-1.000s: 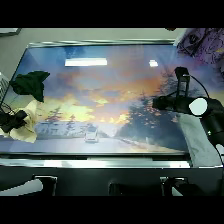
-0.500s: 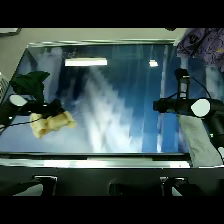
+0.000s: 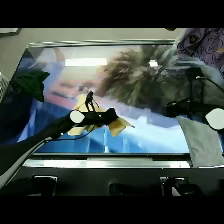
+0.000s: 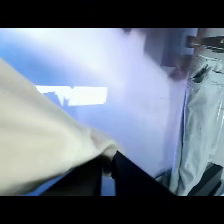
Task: Fold the clothes and pants, and hang the long-sleeved shirts on hangers.
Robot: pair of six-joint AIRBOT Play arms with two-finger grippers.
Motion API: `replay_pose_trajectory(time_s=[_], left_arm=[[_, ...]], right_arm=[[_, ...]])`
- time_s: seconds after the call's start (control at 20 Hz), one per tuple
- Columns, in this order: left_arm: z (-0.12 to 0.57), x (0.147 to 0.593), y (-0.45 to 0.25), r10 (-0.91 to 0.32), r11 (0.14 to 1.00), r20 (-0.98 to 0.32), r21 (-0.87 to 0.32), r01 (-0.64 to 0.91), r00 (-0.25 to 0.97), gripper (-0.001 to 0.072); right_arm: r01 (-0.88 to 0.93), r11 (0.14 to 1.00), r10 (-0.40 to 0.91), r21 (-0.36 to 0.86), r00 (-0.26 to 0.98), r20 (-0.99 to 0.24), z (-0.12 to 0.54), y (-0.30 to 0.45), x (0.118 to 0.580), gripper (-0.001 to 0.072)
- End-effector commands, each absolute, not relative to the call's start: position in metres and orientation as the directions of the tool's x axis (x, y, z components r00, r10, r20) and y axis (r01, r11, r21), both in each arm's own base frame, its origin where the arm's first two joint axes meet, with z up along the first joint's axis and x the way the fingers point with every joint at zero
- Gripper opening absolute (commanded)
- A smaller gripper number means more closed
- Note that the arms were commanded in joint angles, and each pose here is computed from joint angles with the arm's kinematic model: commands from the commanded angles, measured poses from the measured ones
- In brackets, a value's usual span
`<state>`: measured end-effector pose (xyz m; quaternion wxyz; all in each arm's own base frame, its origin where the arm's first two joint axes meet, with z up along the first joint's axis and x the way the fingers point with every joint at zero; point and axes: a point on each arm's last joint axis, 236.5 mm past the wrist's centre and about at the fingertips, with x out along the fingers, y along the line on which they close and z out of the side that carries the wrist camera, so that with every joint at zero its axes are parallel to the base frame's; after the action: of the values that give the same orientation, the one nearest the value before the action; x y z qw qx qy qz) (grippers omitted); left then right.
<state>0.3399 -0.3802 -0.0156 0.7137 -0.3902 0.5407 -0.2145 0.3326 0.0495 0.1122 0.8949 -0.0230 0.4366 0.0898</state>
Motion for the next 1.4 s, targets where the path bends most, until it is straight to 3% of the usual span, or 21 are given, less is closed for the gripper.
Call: replay_pose_trajectory(time_s=[0.0, 0.05, 0.1, 0.2, 0.25, 0.35, 0.45, 0.55, 0.7, 0.95, 1.25, 1.3, 1.35], left_arm=[[-0.023, 0.341, -0.391, -0.738, 0.560, -0.588, -0.808, -0.186, 0.332, 0.0345], [-0.014, 0.351, -0.378, -0.740, 0.555, -0.578, -0.814, -0.175, 0.343, 0.0487], [0.000, 0.363, -0.359, -0.747, 0.550, -0.565, -0.822, -0.152, 0.351, 0.0572], [0.031, 0.385, -0.307, -0.761, 0.543, -0.532, -0.835, -0.083, 0.372, 0.0626], [0.049, 0.395, -0.275, -0.762, 0.537, -0.513, -0.842, -0.058, 0.395, 0.0626], [0.079, 0.410, -0.208, -0.747, 0.526, -0.482, -0.850, -0.036, 0.458, 0.0626], [0.097, 0.415, -0.145, -0.711, 0.522, -0.473, -0.851, -0.060, 0.521, 0.0626], [0.097, 0.412, -0.091, -0.658, 0.544, -0.503, -0.832, -0.109, 0.561, 0.0626], [0.079, 0.399, -0.038, -0.590, 0.589, -0.584, -0.784, -0.197, 0.558, 0.0625], [0.041, 0.376, 0.003, -0.464, 0.711, -0.745, -0.636, -0.300, 0.478, 0.0625], [0.038, 0.378, 0.006, -0.450, 0.718, -0.751, -0.626, -0.304, 0.483, 0.0622], [0.037, 0.378, 0.006, -0.451, 0.718, -0.752, -0.626, -0.305, 0.481, 0.0621], [0.036, 0.378, 0.007, -0.446, 0.723, -0.756, -0.620, -0.305, 0.478, 0.0620]], right_arm=[[-0.103, 0.995, 0.047, -0.008, 0.518, -0.854, 0.100, 0.027, 0.307, 0.0255], [-0.025, 1.000, 0.018, 0.005, 0.516, -0.856, 0.099, 0.020, 0.307, 0.0345], [0.054, 0.999, -0.034, -0.006, 0.520, -0.853, 0.100, 0.008, 0.307, 0.0494], [0.172, 0.983, -0.147, -0.066, 0.515, -0.844, 0.101, -0.019, 0.308, 0.0493], [0.222, 0.974, -0.156, -0.048, 0.499, -0.852, 0.096, -0.025, 0.309, 0.0493], [0.313, 0.944, -0.046, 0.099, 0.426, -0.904, 0.070, -0.021, 0.311, 0.0493], [0.305, 0.882, 0.244, 0.360, 0.359, -0.901, 0.042, 0.012, 0.325, 0.0494], [0.268, 0.776, 0.493, 0.571, 0.308, -0.814, 0.023, 0.050, 0.343, 0.0497], [0.187, 0.676, 0.682, 0.713, 0.207, -0.702, -0.007, 0.101, 0.356, 0.0589], [0.168, 0.688, 0.706, 0.706, 0.069, -0.705, -0.065, 0.147, 0.352, 0.0589], [0.122, 0.724, 0.684, 0.679, 0.001, -0.729, -0.094, 0.180, 0.342, 0.0588], [0.117, 0.726, 0.683, 0.678, -0.011, -0.730, -0.096, 0.183, 0.340, 0.0580], [0.115, 0.726, 0.684, 0.679, -0.014, -0.729, -0.097, 0.185, 0.339, 0.0515]])
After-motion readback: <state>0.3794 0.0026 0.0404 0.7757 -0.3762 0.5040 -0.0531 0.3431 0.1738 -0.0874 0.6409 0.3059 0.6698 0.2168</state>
